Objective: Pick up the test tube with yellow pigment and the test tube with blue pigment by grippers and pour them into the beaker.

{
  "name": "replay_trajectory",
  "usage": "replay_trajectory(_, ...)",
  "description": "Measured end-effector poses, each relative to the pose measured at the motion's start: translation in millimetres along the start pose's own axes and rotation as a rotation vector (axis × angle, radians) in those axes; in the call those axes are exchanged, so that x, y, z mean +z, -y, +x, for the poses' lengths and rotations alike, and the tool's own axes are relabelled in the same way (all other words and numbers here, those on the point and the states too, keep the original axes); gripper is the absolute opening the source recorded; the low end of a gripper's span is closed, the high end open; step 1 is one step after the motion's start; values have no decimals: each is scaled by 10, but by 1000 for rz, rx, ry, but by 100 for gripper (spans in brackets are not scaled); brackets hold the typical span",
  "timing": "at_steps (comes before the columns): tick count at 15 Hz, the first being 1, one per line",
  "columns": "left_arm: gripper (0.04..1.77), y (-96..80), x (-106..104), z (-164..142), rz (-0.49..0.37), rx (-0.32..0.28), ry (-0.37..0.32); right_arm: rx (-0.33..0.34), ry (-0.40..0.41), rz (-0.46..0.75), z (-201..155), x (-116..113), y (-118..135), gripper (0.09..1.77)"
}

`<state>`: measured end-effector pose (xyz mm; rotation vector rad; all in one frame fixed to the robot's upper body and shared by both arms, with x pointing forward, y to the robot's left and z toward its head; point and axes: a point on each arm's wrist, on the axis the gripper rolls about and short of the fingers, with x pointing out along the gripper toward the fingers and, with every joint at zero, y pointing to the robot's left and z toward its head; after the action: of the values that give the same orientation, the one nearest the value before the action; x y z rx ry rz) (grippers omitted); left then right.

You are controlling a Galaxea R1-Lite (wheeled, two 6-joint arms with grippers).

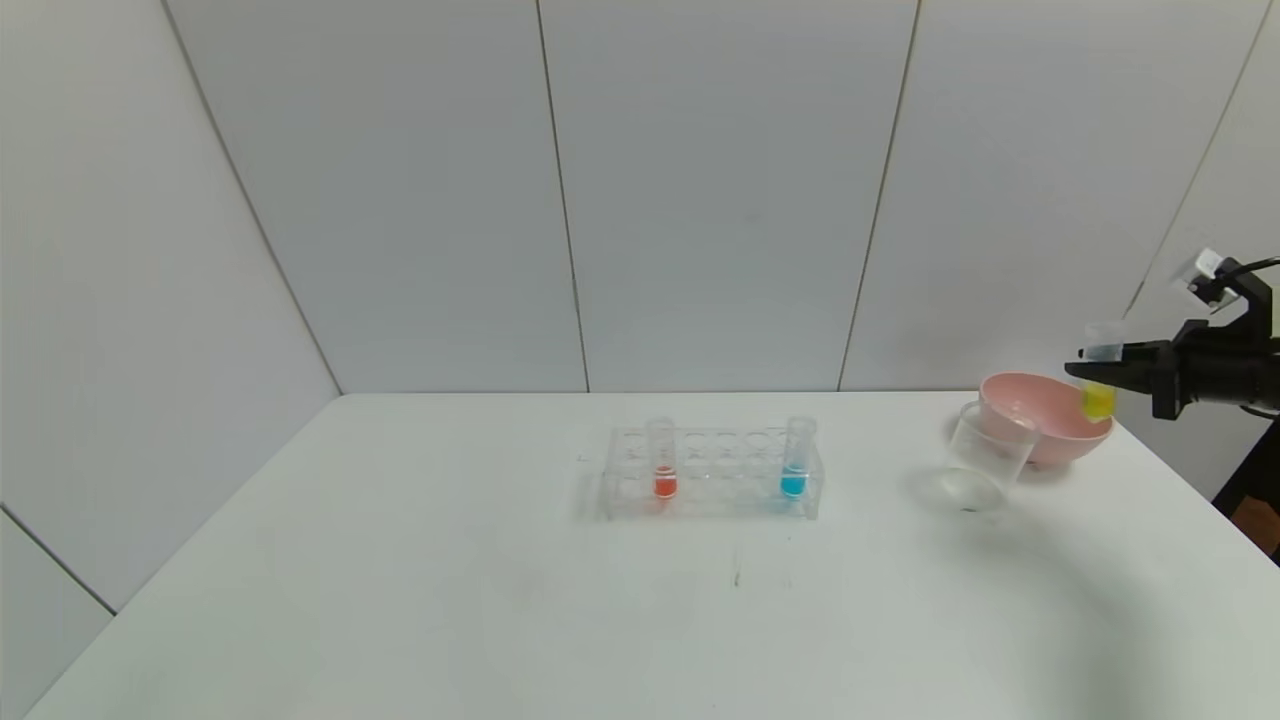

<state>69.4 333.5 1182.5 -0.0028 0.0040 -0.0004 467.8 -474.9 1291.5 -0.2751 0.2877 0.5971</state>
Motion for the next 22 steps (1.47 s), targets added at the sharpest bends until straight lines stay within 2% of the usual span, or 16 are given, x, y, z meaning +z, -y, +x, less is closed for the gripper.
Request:
replay_trajectory(5, 176, 0, 0, 0, 0, 0, 0, 48, -96, -65, 76, 103, 178, 53)
replay_trajectory(9, 176, 0, 0, 0, 0, 0, 0, 76, -154, -115, 121, 214, 228, 53)
replay_trajectory(11, 176, 0, 0, 0, 0, 0, 0, 76, -202, -199, 172, 248, 218, 53)
replay_trajectory(17, 176, 0, 0, 0, 0, 0, 0, 93, -299, -239, 383, 303, 54, 53)
replay_trajectory(20, 176, 0, 0, 0, 0, 0, 0, 84, -411, -269, 410, 350, -70, 53)
replay_trajectory(22, 176, 0, 0, 0, 0, 0, 0, 86, -434, -291, 427, 420, -146, 53)
